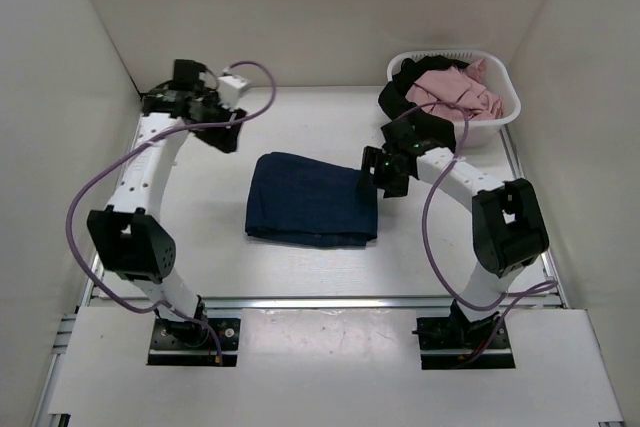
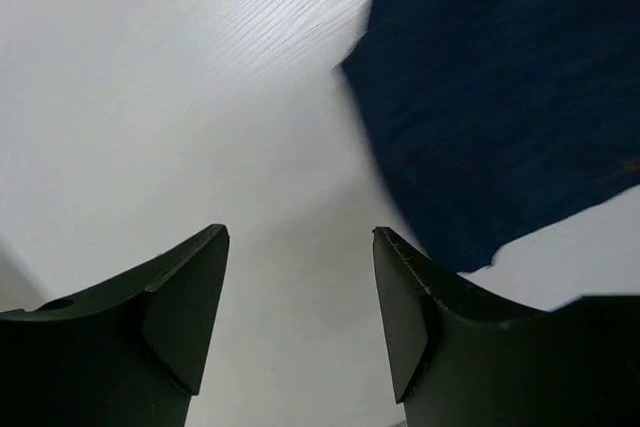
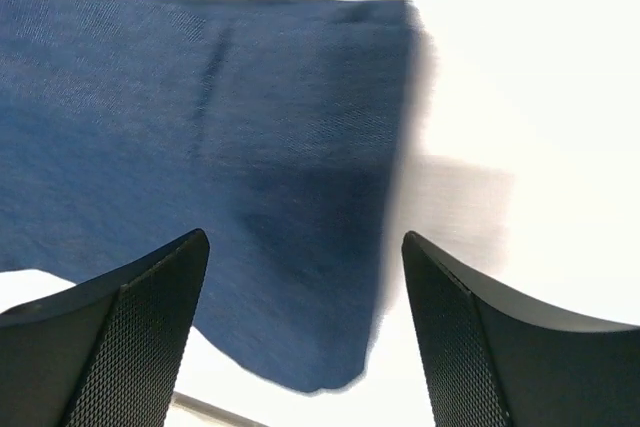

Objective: Fold and stack the trousers
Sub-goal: Fold the trousers

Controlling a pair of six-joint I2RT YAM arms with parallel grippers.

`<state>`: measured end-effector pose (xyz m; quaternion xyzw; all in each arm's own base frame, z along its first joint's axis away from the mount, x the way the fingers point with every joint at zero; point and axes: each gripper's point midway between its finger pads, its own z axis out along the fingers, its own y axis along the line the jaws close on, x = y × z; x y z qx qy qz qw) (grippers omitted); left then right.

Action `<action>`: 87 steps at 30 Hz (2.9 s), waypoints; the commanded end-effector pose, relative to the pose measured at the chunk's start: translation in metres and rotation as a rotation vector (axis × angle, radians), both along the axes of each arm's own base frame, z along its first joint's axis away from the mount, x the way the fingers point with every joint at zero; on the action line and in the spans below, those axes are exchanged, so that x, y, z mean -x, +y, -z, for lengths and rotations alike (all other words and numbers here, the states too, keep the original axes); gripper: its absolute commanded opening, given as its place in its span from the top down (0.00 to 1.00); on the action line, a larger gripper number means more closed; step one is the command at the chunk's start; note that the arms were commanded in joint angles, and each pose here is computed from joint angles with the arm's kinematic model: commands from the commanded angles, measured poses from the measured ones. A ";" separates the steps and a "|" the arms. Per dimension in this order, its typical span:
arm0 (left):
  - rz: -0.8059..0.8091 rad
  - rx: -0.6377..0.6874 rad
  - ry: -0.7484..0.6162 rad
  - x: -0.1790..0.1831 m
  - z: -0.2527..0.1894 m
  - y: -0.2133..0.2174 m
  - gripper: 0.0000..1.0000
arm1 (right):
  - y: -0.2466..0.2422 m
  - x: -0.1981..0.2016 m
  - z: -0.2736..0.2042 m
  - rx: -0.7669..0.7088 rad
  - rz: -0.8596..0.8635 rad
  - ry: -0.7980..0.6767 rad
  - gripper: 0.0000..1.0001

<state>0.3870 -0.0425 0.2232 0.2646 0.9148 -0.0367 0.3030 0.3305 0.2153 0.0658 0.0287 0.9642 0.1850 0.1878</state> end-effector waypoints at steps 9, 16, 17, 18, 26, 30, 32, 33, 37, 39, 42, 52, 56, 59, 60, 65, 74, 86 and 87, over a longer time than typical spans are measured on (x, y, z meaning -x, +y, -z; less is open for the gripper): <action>0.173 0.193 0.233 -0.005 0.110 -0.131 0.44 | 0.022 0.008 -0.051 -0.196 0.049 0.015 0.91; 0.026 0.112 0.318 -0.005 0.168 -0.103 0.49 | 0.028 0.043 0.017 -0.204 0.090 0.189 1.00; 0.023 0.107 0.340 -0.001 0.178 -0.101 0.49 | 0.030 0.034 0.017 -0.203 0.080 0.155 1.00; 0.002 0.113 0.342 -0.002 0.178 -0.096 0.49 | 0.029 0.028 0.027 -0.176 0.083 0.160 1.00; -0.030 0.136 0.355 -0.008 0.185 -0.084 0.39 | 0.016 -0.011 0.023 -0.147 0.091 0.105 1.00; 0.002 0.174 0.246 -0.016 0.141 -0.085 0.36 | 0.025 -0.025 -0.008 -0.186 0.009 0.047 1.00; 0.018 0.183 0.196 -0.020 0.121 -0.091 0.34 | 0.032 -0.032 -0.022 -0.197 -0.013 0.012 1.00; 0.023 0.190 0.160 -0.027 0.108 -0.092 0.32 | 0.036 -0.041 -0.030 -0.207 -0.015 -0.010 1.00; 0.016 0.195 0.140 -0.038 0.103 -0.091 0.32 | 0.049 -0.066 -0.032 -0.230 -0.017 -0.029 1.00; -0.002 0.182 0.160 -0.042 0.112 -0.085 0.32 | 0.054 -0.070 -0.014 -0.227 -0.011 0.012 1.00; -0.056 0.130 0.198 -0.049 0.137 -0.072 0.32 | 0.053 -0.073 0.009 -0.227 0.012 0.065 1.00; -0.141 0.081 0.193 -0.079 0.152 -0.052 0.31 | 0.019 -0.105 0.016 -0.165 0.099 0.021 1.00; -0.143 0.087 0.132 -0.077 0.119 -0.050 0.29 | 0.013 -0.115 -0.025 -0.165 0.080 -0.063 0.99; -0.149 0.058 0.094 -0.072 0.097 -0.038 0.24 | 0.009 -0.110 -0.060 -0.153 0.037 -0.109 0.70; -0.148 0.068 0.050 -0.071 0.074 -0.038 0.22 | 0.004 -0.104 -0.080 -0.138 0.037 -0.126 0.60; -0.224 0.013 -0.067 -0.043 0.014 0.008 0.00 | -0.031 -0.066 -0.117 -0.072 0.005 -0.094 0.06; -0.627 -0.210 0.048 0.116 0.032 0.157 0.00 | -0.156 0.043 -0.127 0.177 0.182 0.022 0.01; -0.718 -0.150 0.084 0.191 0.042 0.147 0.00 | -0.182 0.073 -0.158 0.090 0.261 -0.118 0.01; -0.719 -0.150 0.072 0.191 0.039 0.147 0.00 | -0.182 0.076 -0.158 0.090 0.261 -0.119 0.01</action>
